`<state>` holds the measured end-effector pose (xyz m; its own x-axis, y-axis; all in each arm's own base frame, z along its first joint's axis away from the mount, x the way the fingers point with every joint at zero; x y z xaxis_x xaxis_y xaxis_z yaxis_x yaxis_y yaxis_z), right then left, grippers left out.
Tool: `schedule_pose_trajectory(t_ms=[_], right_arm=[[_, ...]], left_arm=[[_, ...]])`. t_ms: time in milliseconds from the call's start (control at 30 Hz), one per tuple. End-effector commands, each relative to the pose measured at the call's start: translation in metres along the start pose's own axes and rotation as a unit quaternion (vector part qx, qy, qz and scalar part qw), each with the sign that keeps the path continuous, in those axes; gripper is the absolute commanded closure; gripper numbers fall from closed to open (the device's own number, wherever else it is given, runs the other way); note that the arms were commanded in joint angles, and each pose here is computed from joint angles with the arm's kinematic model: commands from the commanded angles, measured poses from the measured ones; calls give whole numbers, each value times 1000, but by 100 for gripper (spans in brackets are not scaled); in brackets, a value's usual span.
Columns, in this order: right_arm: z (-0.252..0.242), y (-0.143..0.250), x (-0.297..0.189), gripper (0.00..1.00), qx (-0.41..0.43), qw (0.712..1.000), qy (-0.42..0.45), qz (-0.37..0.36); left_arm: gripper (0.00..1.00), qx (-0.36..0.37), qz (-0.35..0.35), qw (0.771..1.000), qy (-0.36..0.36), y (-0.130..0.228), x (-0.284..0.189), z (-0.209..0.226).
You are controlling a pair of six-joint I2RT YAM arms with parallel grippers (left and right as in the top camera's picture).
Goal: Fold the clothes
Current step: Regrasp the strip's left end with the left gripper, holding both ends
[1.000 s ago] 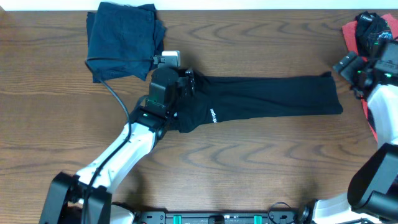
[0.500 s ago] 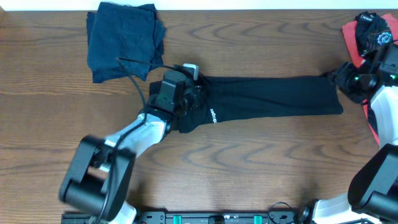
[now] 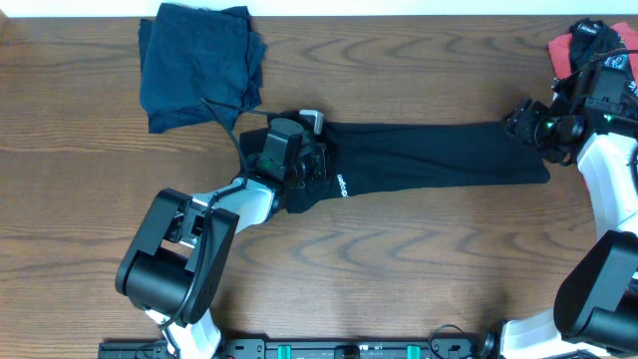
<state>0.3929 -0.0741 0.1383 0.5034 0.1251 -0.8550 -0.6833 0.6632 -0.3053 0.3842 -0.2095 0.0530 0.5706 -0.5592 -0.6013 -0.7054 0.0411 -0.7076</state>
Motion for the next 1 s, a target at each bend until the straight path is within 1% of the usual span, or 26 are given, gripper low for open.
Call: schedule_pose_trajectory(t_ms=[0,233,400,467,500,533,600,633,700,800,900,967], right_arm=[[-4,5,4,30,-8,1000,10,9],[-10,10,6,30,-7,1000,23,15],[-13,15,9,30,-6,999,27,21],[-18,16,10,29,-5,999,38,20],[-21,15,10,27,-5,999,48,17],[-27,14,11,26,-5,998,66,11],[-37,11,9,20,-4,995,98,-3],[-39,8,8,18,-2,995,101,-7],[-42,0,6,12,5,995,93,-20],[-51,-17,2,7,19,995,87,-49],[-64,-33,-3,5,18,994,85,-73],[-67,-39,-3,7,1,995,69,-76]], left_arm=[[76,-3,-36,998,-55,-18,0,19],[76,0,-77,995,-63,-36,-1,26],[75,0,-108,988,-111,-41,5,44],[75,-2,-113,987,-114,-45,6,48],[70,-2,-115,987,-108,-48,5,47],[69,-1,-120,988,-97,-53,1,44],[64,3,-130,989,-67,-65,-10,33],[63,6,-134,990,-52,-72,-17,27],[56,9,-139,990,-31,-85,-36,14],[45,24,-136,990,-34,-96,-67,1],[37,54,-114,991,-45,-94,-96,-9],[31,56,-88,993,-51,-86,-110,-13]])
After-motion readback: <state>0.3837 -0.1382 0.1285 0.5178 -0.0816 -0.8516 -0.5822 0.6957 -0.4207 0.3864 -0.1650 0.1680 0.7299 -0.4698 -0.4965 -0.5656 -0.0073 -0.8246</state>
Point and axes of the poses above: each gripper's point midway between its finger pads, its own x axis out along the fingers, its own z axis along the line the jaws close on, y = z × x, the point moved 3 cm from there along -x, back along the fingers, and after that the axes turned 9 degrees about x, right-handed, at the moved point
